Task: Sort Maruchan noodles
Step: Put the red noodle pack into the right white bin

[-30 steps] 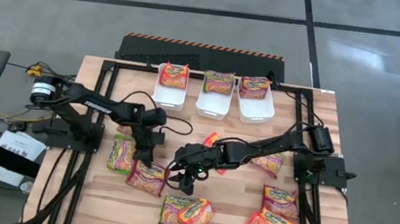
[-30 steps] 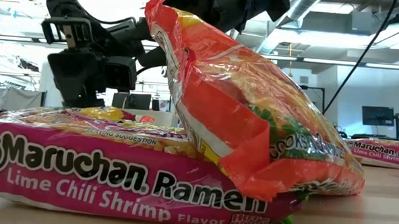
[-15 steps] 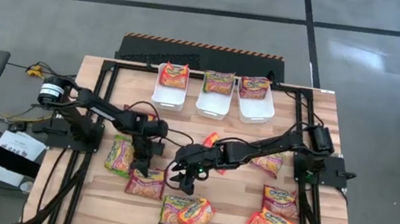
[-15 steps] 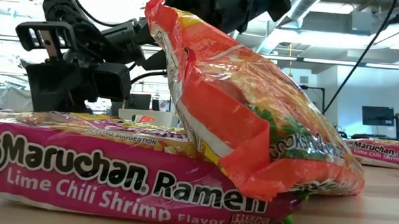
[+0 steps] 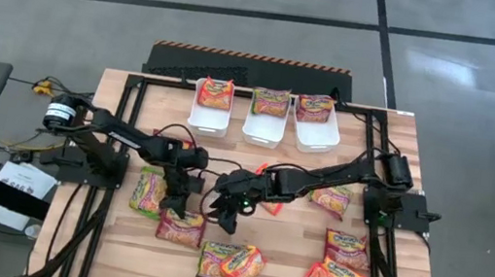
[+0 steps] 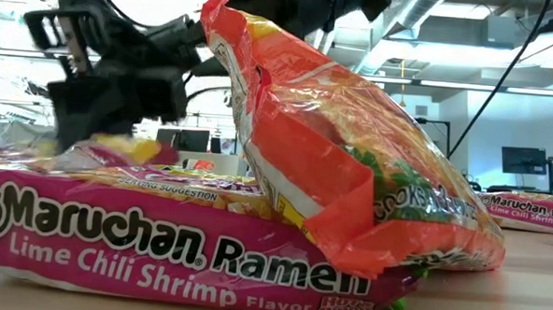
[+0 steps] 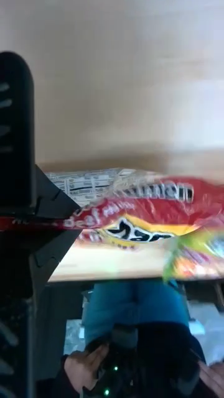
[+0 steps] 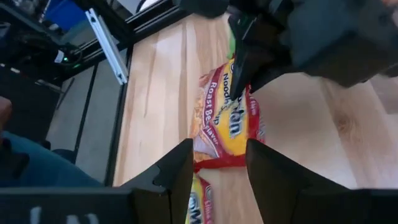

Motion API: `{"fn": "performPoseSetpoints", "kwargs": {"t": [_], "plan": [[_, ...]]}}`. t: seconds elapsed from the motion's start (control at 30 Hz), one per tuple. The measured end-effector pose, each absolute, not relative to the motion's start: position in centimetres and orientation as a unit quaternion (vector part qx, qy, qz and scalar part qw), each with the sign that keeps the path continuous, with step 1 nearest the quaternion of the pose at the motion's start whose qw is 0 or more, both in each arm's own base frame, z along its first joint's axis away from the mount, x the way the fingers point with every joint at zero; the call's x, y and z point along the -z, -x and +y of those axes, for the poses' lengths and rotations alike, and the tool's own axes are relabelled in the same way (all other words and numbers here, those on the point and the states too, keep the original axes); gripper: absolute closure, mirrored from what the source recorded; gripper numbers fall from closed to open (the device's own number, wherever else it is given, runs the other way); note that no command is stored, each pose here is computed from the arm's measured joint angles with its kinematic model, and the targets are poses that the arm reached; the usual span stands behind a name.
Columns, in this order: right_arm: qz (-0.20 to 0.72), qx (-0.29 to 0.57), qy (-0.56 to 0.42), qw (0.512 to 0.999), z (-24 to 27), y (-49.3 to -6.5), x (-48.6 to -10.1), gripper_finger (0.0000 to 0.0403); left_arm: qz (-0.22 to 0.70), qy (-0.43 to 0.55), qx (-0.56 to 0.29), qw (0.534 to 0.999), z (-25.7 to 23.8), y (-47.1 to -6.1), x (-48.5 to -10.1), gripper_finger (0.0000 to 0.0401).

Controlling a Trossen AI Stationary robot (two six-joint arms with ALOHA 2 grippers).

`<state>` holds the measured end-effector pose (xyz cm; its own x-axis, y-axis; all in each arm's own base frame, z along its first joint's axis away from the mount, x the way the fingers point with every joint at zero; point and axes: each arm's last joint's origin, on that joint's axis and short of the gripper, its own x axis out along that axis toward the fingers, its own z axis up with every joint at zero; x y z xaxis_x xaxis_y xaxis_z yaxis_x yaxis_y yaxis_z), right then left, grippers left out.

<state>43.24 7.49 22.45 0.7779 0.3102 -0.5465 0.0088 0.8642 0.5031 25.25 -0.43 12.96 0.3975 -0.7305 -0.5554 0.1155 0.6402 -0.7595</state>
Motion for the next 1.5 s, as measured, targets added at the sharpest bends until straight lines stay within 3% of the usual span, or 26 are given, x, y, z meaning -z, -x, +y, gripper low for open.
{"fn": "performPoseSetpoints", "kwargs": {"t": [0.23,0.47,0.77,1.03,1.5], "plan": [[0.365,-0.072,-0.246,0.895,7.6,-43.3,-25.1,0.0236,0.421,0.292,0.300,0.805,0.2,-25.9,-16.8,0.0401],[0.394,-0.054,-0.254,0.882,7.6,-43.1,-27.1,0.0237,0.449,0.267,0.313,0.793,-0.3,-25.2,-17.3,0.0401],[0.449,-0.040,-0.248,0.857,8.2,-42.9,-25.1,0.0237,0.466,0.240,0.311,0.793,-1.0,-24.9,-17.1,0.0401],[0.389,-0.098,-0.192,0.895,8.0,-43.8,-26.1,0.0237,0.470,0.247,0.308,0.789,-1.0,-24.9,-17.0,0.0401],[0.392,-0.142,-0.173,0.892,8.0,-46.5,-20.9,0.0237,0.469,0.250,0.306,0.790,-1.0,-24.9,-17.0,0.0401]]}}
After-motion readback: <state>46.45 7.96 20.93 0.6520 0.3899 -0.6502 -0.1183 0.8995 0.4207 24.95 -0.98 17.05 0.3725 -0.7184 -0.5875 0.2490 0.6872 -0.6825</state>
